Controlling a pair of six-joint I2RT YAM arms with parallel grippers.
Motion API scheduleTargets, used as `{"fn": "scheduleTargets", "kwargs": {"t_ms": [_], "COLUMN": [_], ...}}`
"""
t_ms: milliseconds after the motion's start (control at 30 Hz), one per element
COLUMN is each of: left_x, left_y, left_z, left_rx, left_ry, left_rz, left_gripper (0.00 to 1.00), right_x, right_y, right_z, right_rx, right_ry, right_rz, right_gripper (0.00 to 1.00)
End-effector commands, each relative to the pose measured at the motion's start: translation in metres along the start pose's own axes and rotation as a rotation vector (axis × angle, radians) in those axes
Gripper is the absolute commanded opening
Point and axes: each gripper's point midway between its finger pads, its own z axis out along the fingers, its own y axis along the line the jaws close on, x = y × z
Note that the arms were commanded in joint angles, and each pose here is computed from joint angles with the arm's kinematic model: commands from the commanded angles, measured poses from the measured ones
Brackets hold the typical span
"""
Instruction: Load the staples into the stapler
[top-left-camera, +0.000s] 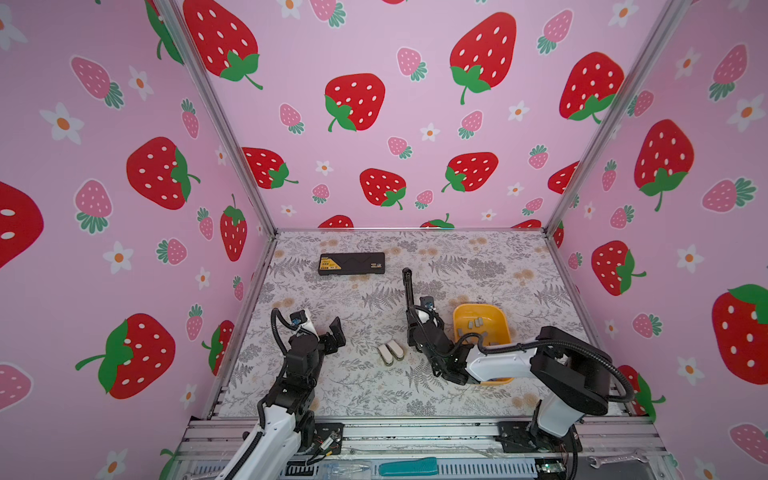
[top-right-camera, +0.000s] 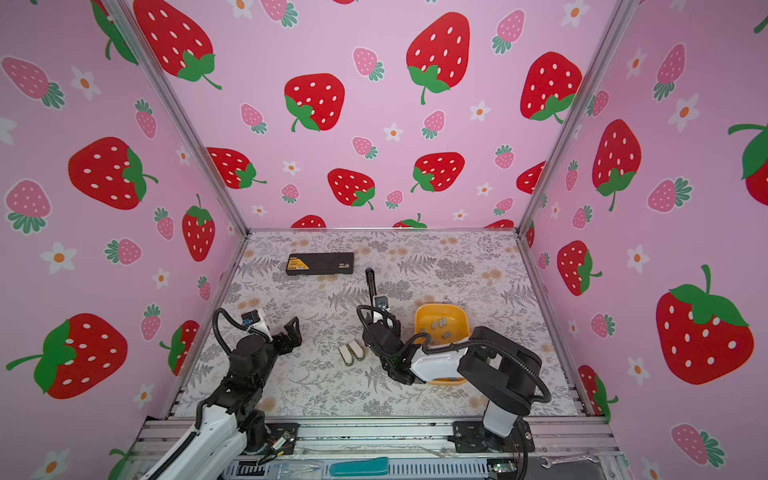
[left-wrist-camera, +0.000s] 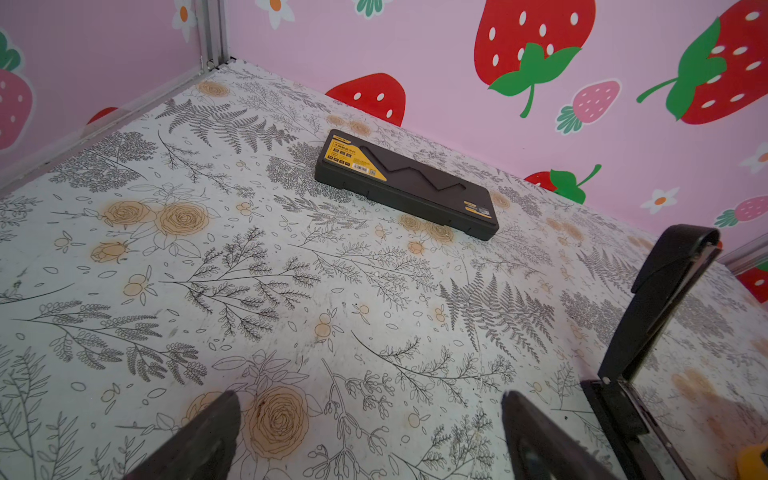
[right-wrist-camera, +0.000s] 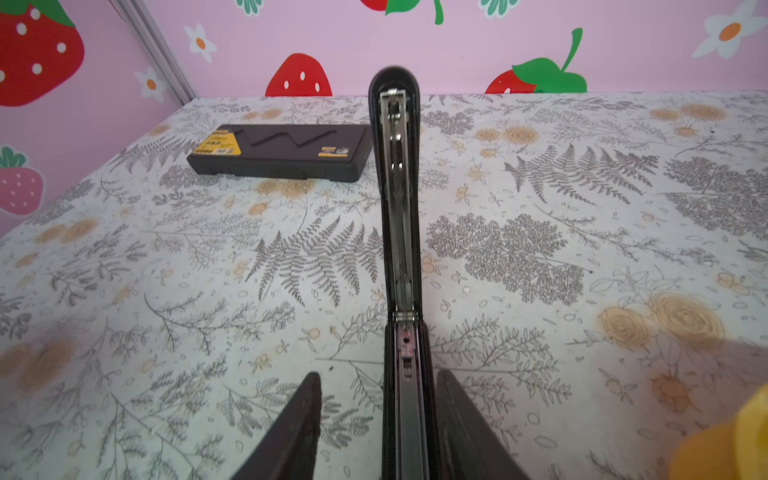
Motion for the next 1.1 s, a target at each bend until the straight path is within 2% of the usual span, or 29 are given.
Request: {"fn": "scheduleTargets", "kwargs": {"t_ms": [0,167,367,567,867,1067], "left_x": [-0.016,-0.016,-0.016,-0.016,-0.014,-0.019], "left_y": [-0.003,-0.003,-0.002,-0.003,-0.004,-0.015], "left_z": [-0.001,-0.001,0.000,0.002,0.006,0.007], "left_rx": [-0.001,-0.001,-0.007,-0.007,-0.009,0.037], "left_ry": [-0.047,-0.047,-0.047,-0.036,-0.017,-0.012], "left_rz": [-0.024,-0.024,-0.025,-0.022,-0.014,0.016], "left_gripper": [0.99,0.99,0.99,0.99,0.99,0.99], "right_x": [-0.013,-0.020,-0.006,0.011,-0.001,-0.044], "right_y": [-0.004,-0.011,-0.015,-0.022,-0.034,-0.031], "right_z": [0.021,0.058,0.095,0.109,0.091,0.055], "right_rx": [-0.004,-0.017,0.006,0.028,0.047,-0.004], "right_ry": [0.006,0.028,0.068,0.097,0.060,0.002], "right_rz": [-0.023,0.002,-0.008,-0.003,0.021,0.036], "right_gripper": [0.45,0.38,0.32,0.31,0.31,0.32]}}
